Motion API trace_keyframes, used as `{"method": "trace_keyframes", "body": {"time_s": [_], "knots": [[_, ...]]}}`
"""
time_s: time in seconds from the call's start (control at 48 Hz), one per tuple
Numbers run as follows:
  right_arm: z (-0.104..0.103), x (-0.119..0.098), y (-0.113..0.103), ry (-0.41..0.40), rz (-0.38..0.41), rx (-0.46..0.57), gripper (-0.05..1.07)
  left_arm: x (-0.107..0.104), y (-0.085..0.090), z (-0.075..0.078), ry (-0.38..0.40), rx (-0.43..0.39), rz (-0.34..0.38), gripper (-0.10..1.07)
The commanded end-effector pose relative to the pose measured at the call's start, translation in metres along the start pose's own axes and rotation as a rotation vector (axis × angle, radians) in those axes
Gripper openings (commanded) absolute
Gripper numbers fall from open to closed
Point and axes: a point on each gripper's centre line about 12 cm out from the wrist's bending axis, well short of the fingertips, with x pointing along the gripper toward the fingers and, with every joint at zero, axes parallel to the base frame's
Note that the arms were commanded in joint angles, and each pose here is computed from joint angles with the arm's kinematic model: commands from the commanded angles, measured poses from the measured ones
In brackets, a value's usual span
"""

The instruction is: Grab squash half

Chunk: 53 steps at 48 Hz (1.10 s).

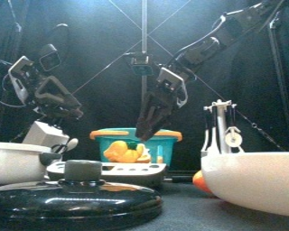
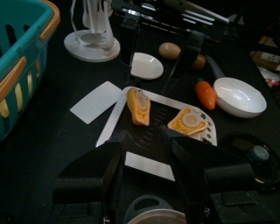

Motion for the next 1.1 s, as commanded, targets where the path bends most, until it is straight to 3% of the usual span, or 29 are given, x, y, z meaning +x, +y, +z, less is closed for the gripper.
{"method": "trace_keyframes", "body": {"time_s": [0.0,0.438,0.625,0.938,1.083], "knots": [[0.012,-0.004,-0.001,-0.032,0.001,0.003,0.97,0.002,0.002,0.007,-0.023,0.0,0.005,0.76],[0.007,0.03,-0.005,0.015,-0.024,-0.055,0.98,0.001,0.005,0.006,-0.02,-0.003,0.017,0.76],[0.004,0.033,-0.006,0.035,-0.038,-0.071,0.96,0.001,0.005,0.006,-0.02,-0.004,0.018,0.76],[0.007,0.028,-0.006,0.045,-0.047,-0.068,0.7,0.001,0.005,0.006,-0.02,-0.004,0.018,0.76],[0.011,0.024,-0.007,0.056,-0.058,-0.071,0.65,0.001,0.005,0.006,-0.02,-0.003,0.017,0.76]]}}
